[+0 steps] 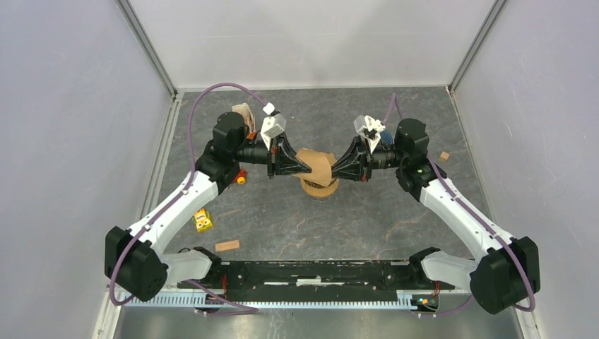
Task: Place the coffee filter in the dripper
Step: Pick up the coffee filter from the coffee filter holder.
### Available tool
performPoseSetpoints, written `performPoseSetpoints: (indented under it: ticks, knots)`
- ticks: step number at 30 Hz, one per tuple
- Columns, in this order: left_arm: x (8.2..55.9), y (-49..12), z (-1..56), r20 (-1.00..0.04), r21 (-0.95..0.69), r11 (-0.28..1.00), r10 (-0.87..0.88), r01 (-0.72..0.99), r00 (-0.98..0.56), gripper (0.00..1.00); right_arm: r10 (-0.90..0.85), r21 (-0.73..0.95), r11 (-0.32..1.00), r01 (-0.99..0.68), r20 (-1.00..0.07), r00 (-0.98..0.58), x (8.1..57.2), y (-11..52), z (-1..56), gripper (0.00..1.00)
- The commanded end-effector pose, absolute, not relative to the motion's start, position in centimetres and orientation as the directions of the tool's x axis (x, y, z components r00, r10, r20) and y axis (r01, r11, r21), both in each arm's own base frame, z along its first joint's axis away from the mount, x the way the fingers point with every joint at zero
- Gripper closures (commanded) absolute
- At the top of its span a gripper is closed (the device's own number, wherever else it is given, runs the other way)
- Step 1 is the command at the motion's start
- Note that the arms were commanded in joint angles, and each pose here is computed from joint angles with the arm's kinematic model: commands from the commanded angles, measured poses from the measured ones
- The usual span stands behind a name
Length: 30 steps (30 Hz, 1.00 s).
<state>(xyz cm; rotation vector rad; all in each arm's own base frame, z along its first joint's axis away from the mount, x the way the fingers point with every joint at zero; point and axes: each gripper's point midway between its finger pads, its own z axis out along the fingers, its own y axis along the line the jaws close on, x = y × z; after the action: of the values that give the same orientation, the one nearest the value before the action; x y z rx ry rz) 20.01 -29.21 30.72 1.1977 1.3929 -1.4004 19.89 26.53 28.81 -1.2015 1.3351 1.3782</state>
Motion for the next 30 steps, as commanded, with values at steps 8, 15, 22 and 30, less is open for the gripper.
performPoseSetpoints:
  ticks: [8, 15, 22, 30]
  knots:
    - [21.2, -30.0, 31.5, -0.981, -0.195, -0.038, 0.008, 0.980, -0.195, 0.98, -0.029, 0.166, -0.040, -0.985, -0.986, -0.165, 20.9, 27.5, 29.2, 0.90]
    - [22.6, -29.8, 30.9, -0.981, -0.194, 0.059, 0.021, 0.979, -0.195, 0.67, -0.089, 0.061, 0.117, -0.991, -0.993, -0.071, 23.9, 26.9, 29.6, 1.00]
    - [27.7, -27.7, 32.0, -0.975, -0.201, 0.377, 0.011, 0.904, -0.222, 0.21, -0.179, -0.053, 0.380, -0.924, -0.984, -0.017, 28.2, 24.8, 31.5, 1.00]
    - [33.0, -26.8, 34.6, -0.934, -0.322, 0.633, -0.092, 0.704, -0.345, 0.12, -0.190, -0.106, 0.753, -0.650, -0.980, -0.061, 35.0, 21.9, 34.8, 1.00]
